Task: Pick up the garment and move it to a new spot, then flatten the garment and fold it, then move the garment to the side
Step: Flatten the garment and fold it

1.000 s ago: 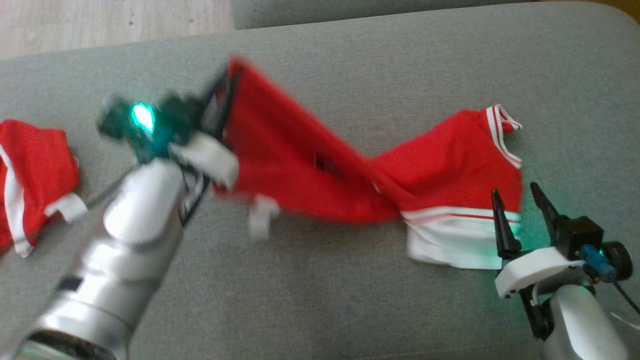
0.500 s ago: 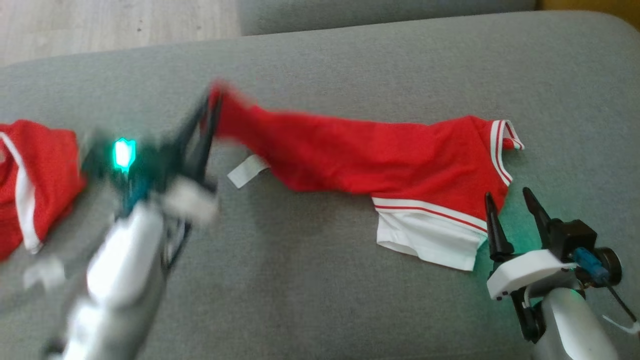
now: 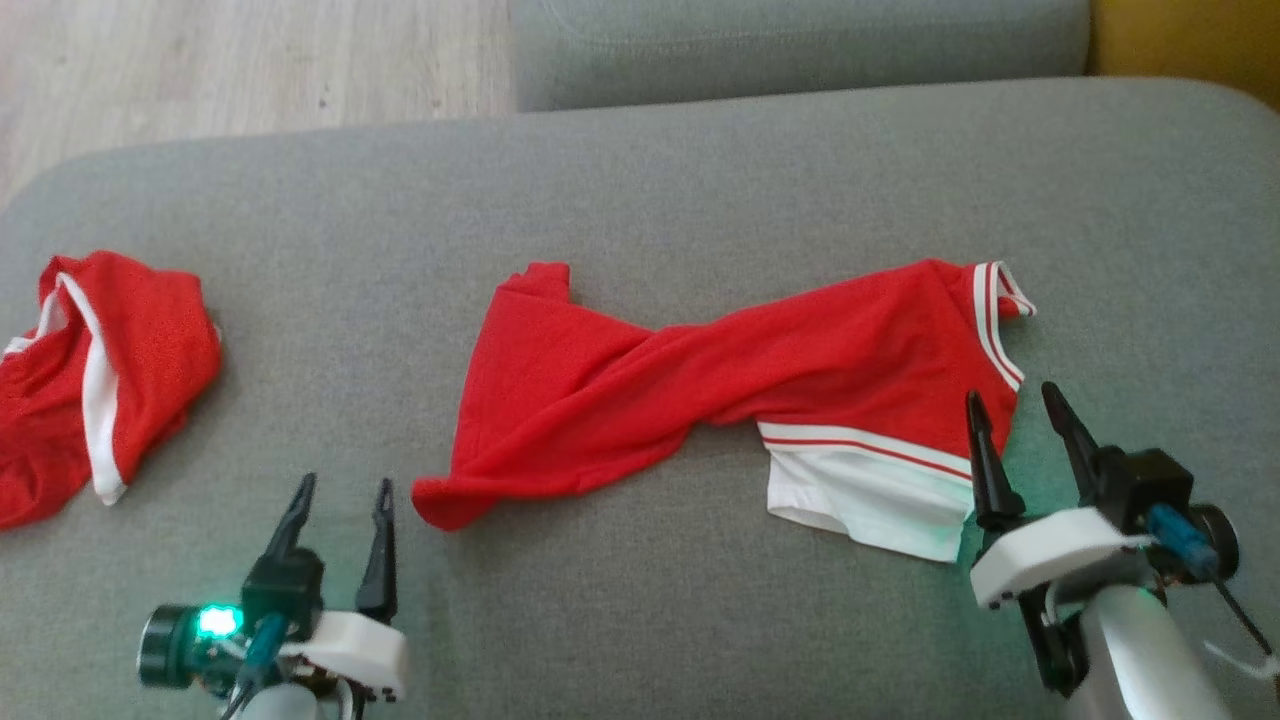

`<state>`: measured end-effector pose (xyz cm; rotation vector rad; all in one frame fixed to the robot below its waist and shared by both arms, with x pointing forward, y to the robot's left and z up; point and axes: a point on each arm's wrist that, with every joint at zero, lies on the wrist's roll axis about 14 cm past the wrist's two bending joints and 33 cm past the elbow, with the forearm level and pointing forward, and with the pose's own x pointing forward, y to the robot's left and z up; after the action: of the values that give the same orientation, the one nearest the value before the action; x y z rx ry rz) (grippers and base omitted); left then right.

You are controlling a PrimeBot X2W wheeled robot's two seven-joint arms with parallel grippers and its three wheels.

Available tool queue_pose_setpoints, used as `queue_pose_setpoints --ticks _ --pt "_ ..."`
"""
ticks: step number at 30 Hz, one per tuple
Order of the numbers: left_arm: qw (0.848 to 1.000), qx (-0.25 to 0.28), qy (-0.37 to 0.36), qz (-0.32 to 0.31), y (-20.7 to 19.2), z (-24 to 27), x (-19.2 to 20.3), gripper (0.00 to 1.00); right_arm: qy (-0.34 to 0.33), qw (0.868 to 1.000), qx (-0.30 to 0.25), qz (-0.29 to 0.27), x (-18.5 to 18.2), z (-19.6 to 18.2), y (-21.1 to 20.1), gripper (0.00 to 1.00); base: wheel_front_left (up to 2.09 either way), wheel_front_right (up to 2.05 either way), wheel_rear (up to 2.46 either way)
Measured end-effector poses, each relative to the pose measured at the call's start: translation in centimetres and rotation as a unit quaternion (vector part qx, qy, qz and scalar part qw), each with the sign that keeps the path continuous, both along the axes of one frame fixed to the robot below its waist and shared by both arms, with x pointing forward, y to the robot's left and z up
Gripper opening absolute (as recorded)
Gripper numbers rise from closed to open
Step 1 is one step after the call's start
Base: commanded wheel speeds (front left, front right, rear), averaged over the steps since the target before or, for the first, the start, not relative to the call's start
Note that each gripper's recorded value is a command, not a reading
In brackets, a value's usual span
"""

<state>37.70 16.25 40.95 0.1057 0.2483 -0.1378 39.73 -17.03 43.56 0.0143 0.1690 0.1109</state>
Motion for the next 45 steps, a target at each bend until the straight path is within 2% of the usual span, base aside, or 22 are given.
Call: queue_pose_setpoints --ticks 4,15,23,33,45 --pt "0.999 -0.016 -0.027 0.043 0.9 1.5 -0.6 1.0 -0.011 1.0 0.012 -0.003 -1.0 0.7 0.2 1.0 0.0 0.0 0.0" --pt "0.992 -0.072 -0.049 0.088 1.1 2.8 -3.0 1.0 -0.02 0.999 0.043 0.002 -3.3 1.2 1.4 1.0 0.0 0.0 0.0" --pt "0.993 -0.073 -0.04 0.08 0.8 2.2 -4.0 1.0 0.016 0.999 0.049 0.006 -5.0 -1.0 1.9 1.0 0.0 0.0 0.0" --pt "0.994 -0.073 -0.027 0.073 0.4 1.4 -4.6 1.0 0.113 0.992 0.061 0.008 -7.3 -6.4 2.6 1.0 0.0 0.0 0.0" --pt "0.994 -0.073 -0.021 0.08 0.8 1.0 -4.9 1.0 0.149 0.985 0.091 0.009 -7.3 -7.9 3.8 1.0 0.0 0.0 0.0"
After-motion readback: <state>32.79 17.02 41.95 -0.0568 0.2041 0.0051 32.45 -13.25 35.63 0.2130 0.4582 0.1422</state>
